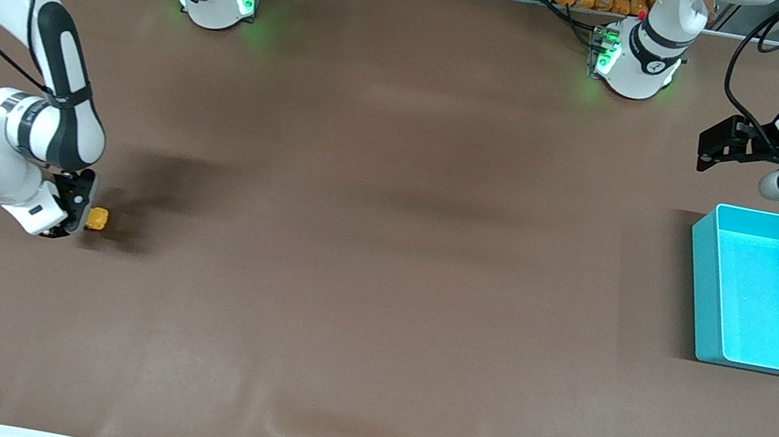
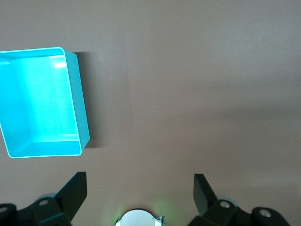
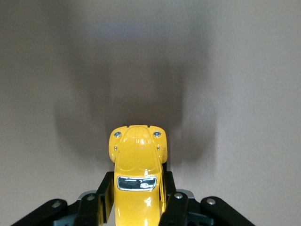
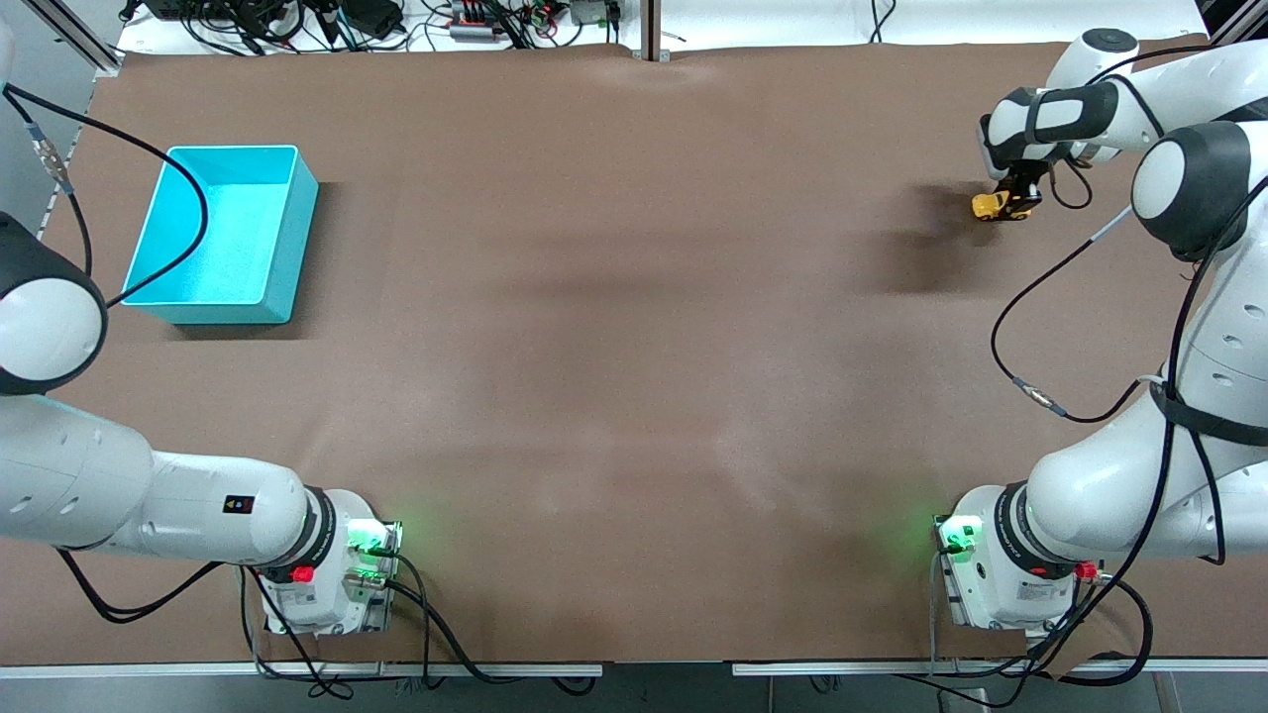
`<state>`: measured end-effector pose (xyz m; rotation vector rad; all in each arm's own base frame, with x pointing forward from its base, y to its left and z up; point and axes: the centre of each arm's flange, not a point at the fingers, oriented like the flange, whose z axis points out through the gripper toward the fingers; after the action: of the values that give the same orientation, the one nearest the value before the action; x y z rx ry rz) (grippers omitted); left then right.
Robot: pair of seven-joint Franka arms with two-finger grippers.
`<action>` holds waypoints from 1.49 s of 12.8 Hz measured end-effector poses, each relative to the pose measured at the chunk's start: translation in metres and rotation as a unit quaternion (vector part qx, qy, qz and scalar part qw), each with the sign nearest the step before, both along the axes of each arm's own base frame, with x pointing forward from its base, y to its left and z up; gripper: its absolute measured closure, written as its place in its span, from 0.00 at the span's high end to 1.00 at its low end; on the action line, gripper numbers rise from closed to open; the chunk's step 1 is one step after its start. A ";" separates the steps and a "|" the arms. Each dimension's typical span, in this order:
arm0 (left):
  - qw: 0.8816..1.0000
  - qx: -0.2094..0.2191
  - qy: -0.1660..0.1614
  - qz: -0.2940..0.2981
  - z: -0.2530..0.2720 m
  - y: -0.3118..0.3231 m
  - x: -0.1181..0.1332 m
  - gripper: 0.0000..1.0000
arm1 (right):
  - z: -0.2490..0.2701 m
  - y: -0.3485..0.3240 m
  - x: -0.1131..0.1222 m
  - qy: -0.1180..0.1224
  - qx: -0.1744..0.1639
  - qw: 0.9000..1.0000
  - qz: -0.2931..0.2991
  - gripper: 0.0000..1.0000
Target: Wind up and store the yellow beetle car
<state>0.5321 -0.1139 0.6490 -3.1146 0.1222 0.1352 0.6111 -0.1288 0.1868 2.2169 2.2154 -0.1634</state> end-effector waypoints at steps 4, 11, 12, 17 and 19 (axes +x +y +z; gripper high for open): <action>1.000 0.000 0.000 0.000 0.000 0.000 0.000 1.00 | 0.000 -0.036 0.000 -0.003 -0.001 1.000 -0.003 0.45; 1.000 0.000 0.000 0.000 0.000 0.000 0.000 1.00 | 0.000 -0.076 -0.003 -0.009 -0.003 1.000 -0.015 0.45; 1.000 0.000 0.000 0.001 0.000 0.001 0.000 1.00 | 0.000 -0.080 -0.004 -0.010 -0.003 1.000 -0.015 0.45; 1.000 0.000 0.000 0.002 0.000 0.002 0.001 1.00 | 0.001 -0.095 -0.003 -0.011 -0.004 1.000 -0.022 0.52; 1.000 0.000 0.000 0.002 0.000 0.002 0.000 1.00 | 0.014 -0.099 0.006 0.007 0.010 0.999 -0.034 0.74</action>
<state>0.5326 -0.1117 0.6488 -3.1149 0.1157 0.1358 0.6169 -0.2274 0.2010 2.3106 2.1589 -0.1578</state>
